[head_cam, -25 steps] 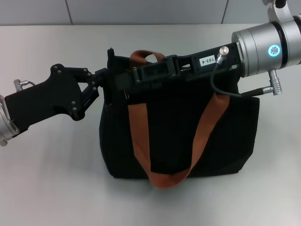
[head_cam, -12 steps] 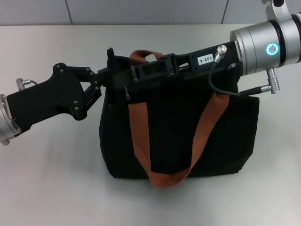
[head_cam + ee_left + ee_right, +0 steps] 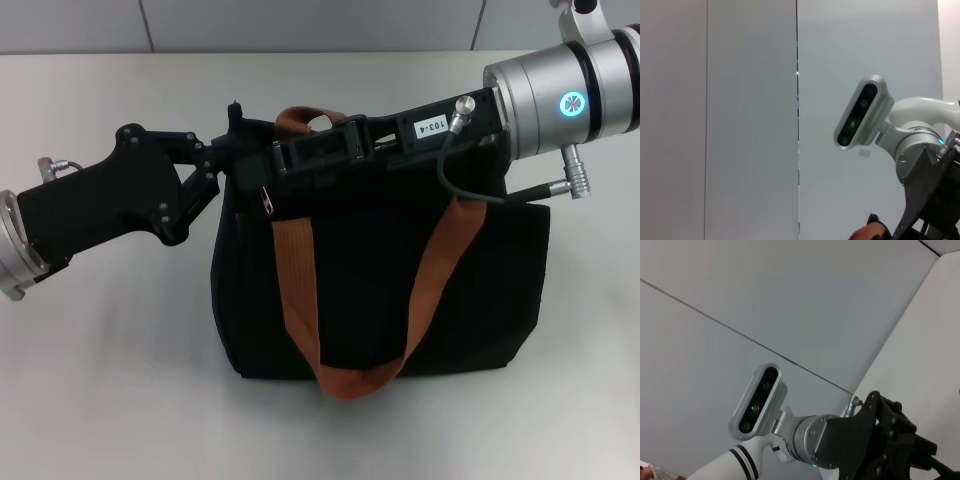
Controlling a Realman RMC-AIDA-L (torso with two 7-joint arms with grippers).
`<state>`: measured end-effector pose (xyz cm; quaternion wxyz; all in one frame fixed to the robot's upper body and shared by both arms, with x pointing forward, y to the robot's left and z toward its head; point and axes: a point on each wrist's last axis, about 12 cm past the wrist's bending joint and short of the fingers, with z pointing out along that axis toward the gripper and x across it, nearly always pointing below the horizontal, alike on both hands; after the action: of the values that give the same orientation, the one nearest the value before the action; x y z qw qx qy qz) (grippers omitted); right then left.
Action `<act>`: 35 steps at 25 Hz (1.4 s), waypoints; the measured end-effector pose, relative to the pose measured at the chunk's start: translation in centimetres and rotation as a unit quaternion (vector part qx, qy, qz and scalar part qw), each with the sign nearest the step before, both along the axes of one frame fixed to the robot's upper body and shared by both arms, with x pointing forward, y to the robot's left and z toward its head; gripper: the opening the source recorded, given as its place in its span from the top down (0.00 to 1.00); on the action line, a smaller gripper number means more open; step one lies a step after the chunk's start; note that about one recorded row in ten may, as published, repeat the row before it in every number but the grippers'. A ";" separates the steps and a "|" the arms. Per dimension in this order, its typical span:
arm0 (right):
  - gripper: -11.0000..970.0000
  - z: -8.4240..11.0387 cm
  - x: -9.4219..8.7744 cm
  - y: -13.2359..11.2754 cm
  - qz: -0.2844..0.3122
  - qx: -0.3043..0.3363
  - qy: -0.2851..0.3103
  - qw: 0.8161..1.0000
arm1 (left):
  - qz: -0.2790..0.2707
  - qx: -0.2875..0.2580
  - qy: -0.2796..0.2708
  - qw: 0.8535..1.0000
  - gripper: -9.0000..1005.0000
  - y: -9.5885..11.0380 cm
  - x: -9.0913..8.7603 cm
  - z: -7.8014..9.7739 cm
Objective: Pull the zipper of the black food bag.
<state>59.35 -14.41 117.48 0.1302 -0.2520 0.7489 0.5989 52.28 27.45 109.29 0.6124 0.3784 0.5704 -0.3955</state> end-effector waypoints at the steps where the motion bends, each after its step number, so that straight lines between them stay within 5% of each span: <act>1: 0.16 0.0 0.0 0.0 0.000 0.000 0.000 1.000 | 0.000 0.000 0.000 1.000 0.97 0.0 0.0 0.0; 27: 0.18 -0.2 0.2 0.2 -0.004 -0.019 0.008 1.000 | 0.002 -0.027 0.002 1.000 0.97 0.1 0.0 0.6; 35: 0.48 -0.3 0.4 0.2 -0.012 -0.023 0.006 1.000 | 0.000 -0.028 0.001 1.000 0.97 0.0 0.1 0.6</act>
<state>59.72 -14.19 117.18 0.1269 -0.2424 0.7660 0.5817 52.37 27.43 109.91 0.6221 0.3607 0.5595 -0.4122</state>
